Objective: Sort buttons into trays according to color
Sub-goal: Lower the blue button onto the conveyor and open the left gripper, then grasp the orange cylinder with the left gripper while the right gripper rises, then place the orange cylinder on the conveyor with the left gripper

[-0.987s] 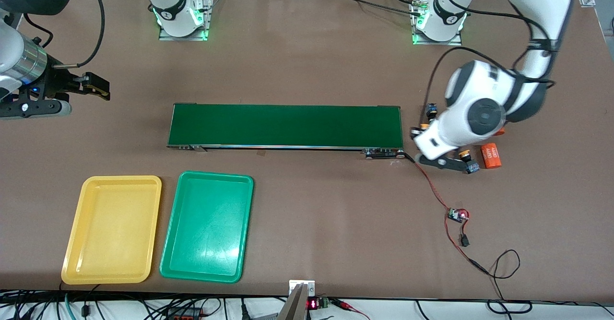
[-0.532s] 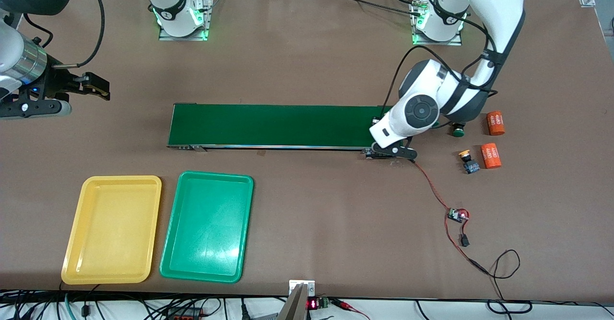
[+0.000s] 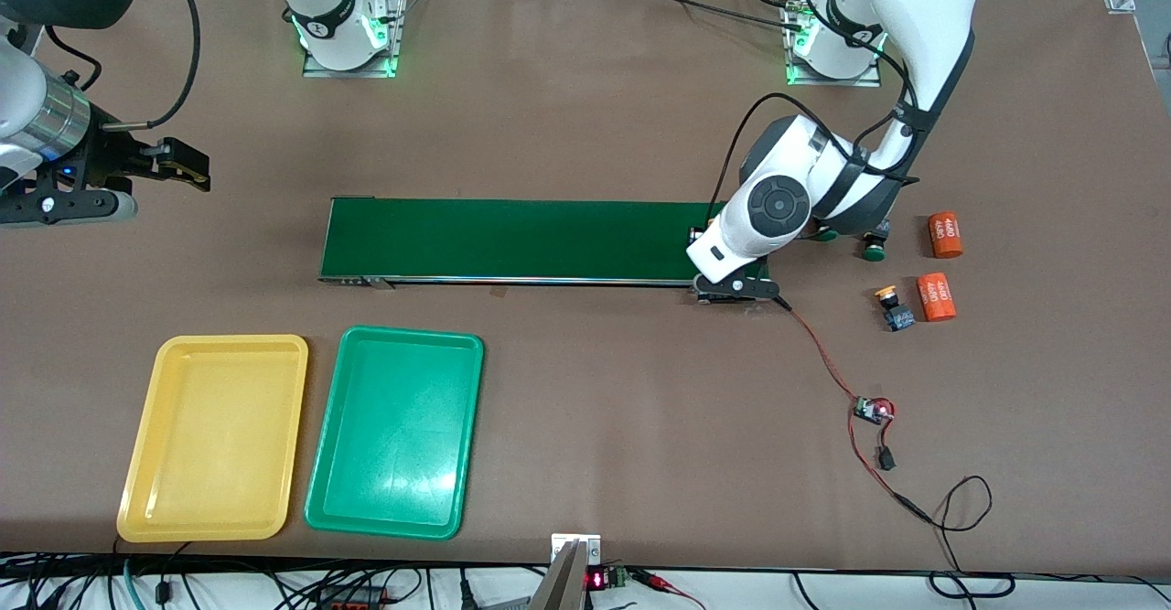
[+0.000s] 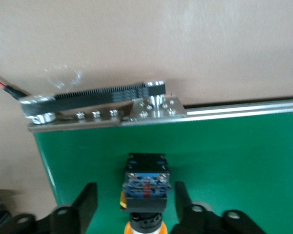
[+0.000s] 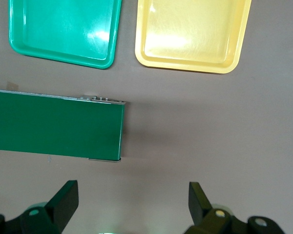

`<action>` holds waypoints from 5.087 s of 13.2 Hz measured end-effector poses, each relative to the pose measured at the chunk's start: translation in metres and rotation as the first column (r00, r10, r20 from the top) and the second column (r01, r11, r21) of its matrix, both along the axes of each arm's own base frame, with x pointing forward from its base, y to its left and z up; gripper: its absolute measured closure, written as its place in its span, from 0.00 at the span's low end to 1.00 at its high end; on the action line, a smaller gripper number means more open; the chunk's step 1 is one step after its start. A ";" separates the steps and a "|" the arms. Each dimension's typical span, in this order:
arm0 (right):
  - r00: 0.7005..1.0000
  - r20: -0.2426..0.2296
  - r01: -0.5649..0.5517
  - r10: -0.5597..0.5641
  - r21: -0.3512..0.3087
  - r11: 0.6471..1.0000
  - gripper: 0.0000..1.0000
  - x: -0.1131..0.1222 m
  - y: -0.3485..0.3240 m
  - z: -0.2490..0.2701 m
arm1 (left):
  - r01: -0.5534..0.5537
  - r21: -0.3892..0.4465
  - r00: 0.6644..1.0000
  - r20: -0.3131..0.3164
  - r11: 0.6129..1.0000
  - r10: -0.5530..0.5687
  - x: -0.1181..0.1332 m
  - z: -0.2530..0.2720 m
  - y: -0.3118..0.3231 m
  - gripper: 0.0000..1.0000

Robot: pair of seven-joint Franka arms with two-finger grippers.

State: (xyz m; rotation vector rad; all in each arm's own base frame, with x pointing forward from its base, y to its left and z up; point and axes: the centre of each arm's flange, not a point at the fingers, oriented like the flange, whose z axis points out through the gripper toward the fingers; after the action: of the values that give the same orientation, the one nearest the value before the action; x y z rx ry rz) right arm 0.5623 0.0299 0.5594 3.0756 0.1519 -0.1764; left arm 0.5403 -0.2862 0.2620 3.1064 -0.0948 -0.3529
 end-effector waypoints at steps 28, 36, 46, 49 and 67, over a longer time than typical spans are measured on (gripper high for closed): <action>0.998 0.062 -0.023 0.022 0.015 1.000 0.00 -0.065 0.057 -0.064 | -0.126 0.059 0.992 -0.021 0.990 0.127 0.054 -0.092 0.399 0.12; 0.993 0.111 0.044 -0.049 0.047 0.998 0.00 -0.111 0.182 -0.097 | 0.056 0.060 0.998 0.006 0.997 -0.056 0.072 -0.028 0.396 0.50; 0.990 0.069 0.117 -0.124 0.105 0.988 0.00 -0.110 0.253 -0.163 | 0.784 -0.118 0.621 0.119 0.610 -0.775 0.092 0.048 0.228 0.50; 0.990 0.066 0.118 -0.125 0.108 0.987 0.00 -0.107 0.254 -0.164 | 0.900 -0.167 0.428 0.156 0.404 -0.890 0.076 0.069 0.159 0.50; 0.989 0.059 0.125 -0.133 0.117 0.985 0.00 -0.111 0.284 -0.189 | 0.991 -0.082 0.109 0.073 0.103 -0.991 -0.059 0.000 -0.040 0.44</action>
State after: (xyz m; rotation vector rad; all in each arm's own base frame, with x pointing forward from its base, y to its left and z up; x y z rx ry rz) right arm 0.4508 0.3140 0.3705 3.2004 -0.0428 -0.0731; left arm 0.4809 -0.3264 0.2620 2.2752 -2.1945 -0.2762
